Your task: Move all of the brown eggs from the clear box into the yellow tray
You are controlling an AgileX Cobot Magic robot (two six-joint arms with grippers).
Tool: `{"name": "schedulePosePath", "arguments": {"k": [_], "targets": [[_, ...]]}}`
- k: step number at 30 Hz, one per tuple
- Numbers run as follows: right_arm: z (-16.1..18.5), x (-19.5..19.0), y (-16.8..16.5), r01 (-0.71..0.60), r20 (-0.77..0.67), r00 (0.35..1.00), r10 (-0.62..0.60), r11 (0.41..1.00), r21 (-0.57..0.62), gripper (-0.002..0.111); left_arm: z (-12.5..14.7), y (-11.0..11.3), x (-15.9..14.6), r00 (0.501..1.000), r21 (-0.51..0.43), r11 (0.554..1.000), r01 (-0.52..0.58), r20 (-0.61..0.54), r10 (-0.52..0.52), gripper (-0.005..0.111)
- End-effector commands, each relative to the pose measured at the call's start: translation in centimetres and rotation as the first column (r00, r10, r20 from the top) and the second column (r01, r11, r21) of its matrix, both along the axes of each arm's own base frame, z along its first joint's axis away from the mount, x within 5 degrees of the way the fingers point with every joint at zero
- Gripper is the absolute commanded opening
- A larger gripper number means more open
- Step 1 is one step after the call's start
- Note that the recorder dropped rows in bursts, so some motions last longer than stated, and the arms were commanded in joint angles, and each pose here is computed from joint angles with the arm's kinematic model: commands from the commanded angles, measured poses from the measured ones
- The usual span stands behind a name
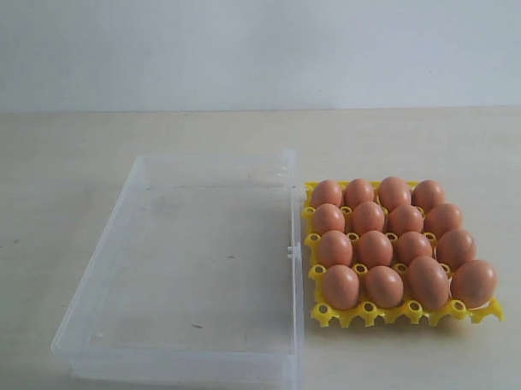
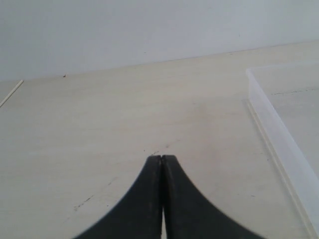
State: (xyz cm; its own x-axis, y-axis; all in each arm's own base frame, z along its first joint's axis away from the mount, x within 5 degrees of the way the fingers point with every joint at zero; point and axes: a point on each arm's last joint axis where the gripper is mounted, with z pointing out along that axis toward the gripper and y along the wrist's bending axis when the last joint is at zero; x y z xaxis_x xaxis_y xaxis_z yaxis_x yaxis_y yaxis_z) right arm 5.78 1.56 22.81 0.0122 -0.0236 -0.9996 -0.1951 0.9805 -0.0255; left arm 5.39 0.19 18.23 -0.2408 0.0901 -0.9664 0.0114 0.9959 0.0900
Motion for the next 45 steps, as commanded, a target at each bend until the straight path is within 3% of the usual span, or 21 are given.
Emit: {"name": "schedulePosePath", "arguments": {"k": [1, 9, 22, 30, 35, 45], "targets": [[-0.6, 0.0, -0.3, 0.032, -0.048, 0.998, -0.035, 0.998, -0.05, 0.0, 0.3, 0.0, 0.0, 1.0, -0.003, 1.0, 0.002, 0.017, -0.002, 0.0], [-2.5, -0.2, -0.7, 0.126, -0.302, 0.951, -0.071, 0.978, 0.168, 0.0, 0.3, 0.0, 0.0, 1.0, -0.003, 1.0, 0.002, 0.017, -0.002, 0.0], [-4.0, -0.8, -0.4, 0.164, -0.475, 0.88, -0.033, 0.958, 0.237, 0.0, 0.3, 0.0, 0.0, 1.0, -0.003, 1.0, 0.002, 0.017, -0.002, 0.0], [-5.4, -0.5, -0.4, 0.158, -0.47, 0.882, -0.035, 0.961, 0.225, 0.0, 0.3, 0.0, 0.0, 1.0, -0.003, 1.0, 0.002, 0.017, -0.002, 0.0], [-4.2, 0.1, -0.7, 0.116, -0.27, 0.96, -0.078, 0.985, 0.127, 0.0, 0.3, 0.0, 0.0, 1.0, -0.003, 1.0, 0.002, 0.017, -0.002, 0.0], [-4.1, 0.0, -0.7, 0.115, -0.252, 0.965, -0.077, 0.984, 0.139, 0.0, 0.3, 0.0, 0.0, 1.0, -0.003, 1.0, 0.002, 0.017, -0.002, 0.0]]}}
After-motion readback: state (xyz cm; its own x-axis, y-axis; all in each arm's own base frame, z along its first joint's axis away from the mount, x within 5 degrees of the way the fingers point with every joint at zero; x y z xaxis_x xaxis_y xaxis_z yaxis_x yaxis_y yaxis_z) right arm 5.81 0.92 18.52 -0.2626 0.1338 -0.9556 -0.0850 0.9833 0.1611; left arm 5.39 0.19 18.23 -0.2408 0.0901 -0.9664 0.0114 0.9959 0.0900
